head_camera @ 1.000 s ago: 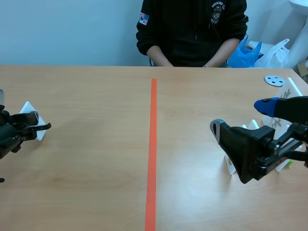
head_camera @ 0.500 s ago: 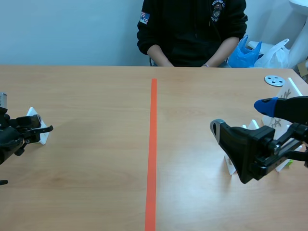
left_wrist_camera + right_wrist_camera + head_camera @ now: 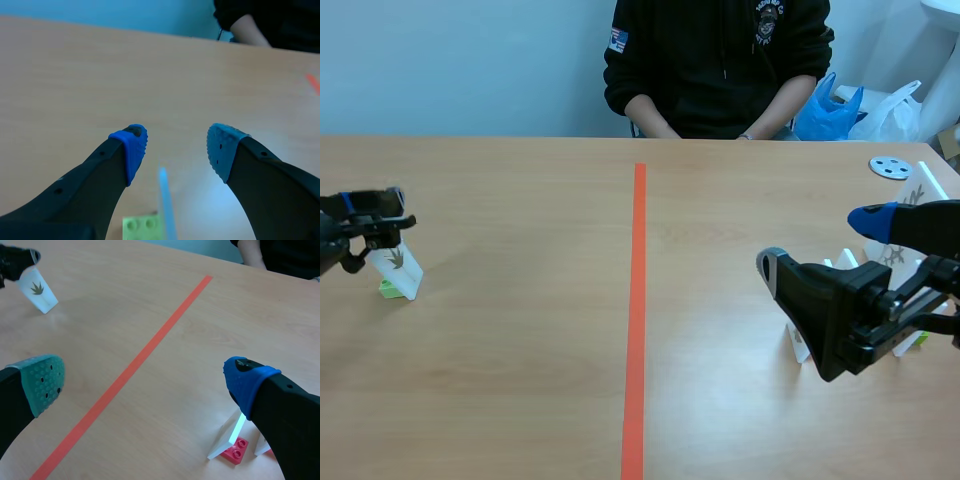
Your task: Sort the leaf by its shape. The table is split by an orange tape line. A compound leaf with several leaflets goes to the left side, a simple leaf with one blade goes to the right side. Return to the home posture when a red brick is placed on the table.
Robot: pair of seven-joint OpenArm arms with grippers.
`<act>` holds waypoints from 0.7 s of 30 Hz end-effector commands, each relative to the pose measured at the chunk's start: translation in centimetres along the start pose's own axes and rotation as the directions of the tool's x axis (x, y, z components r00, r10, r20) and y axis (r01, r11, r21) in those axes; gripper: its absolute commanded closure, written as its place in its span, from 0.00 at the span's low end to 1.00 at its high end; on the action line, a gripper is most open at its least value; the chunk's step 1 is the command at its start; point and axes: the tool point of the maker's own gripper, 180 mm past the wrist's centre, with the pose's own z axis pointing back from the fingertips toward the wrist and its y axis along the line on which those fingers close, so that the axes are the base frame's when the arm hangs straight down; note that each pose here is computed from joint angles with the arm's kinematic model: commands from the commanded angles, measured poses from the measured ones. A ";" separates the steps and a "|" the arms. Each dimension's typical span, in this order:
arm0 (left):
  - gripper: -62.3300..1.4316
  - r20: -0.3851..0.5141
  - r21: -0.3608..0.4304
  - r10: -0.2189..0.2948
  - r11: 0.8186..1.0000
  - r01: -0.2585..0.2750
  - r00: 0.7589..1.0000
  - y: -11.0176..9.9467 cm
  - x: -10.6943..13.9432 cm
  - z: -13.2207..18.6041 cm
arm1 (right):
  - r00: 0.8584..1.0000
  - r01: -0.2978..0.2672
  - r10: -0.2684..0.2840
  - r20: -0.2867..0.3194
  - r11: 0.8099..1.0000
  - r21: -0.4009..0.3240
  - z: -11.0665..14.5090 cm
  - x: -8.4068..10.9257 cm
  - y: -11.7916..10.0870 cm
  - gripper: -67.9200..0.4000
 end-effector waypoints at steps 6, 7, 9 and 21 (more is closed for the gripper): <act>0.25 0.071 -0.157 -0.030 0.987 0.041 0.997 -2.2 5.9 1.2 | 1.000 0.000 0.000 0.030 1.000 -0.006 0.0 0.7 -0.3 0.00; 0.23 0.069 -0.211 -0.036 0.976 0.050 0.997 -3.3 6.2 1.7 | 1.000 -0.001 0.001 0.030 1.000 -0.006 0.0 0.7 -0.3 0.00; 0.16 0.067 -0.327 -0.058 0.942 0.076 0.996 -5.9 6.5 3.1 | 1.000 -0.001 0.001 0.030 1.000 -0.006 0.0 0.7 -0.3 0.00; 0.00 0.042 -0.681 -0.213 0.708 0.184 0.976 -17.8 3.3 14.5 | 1.000 -0.008 0.008 0.028 1.000 -0.016 0.2 0.8 -0.7 0.00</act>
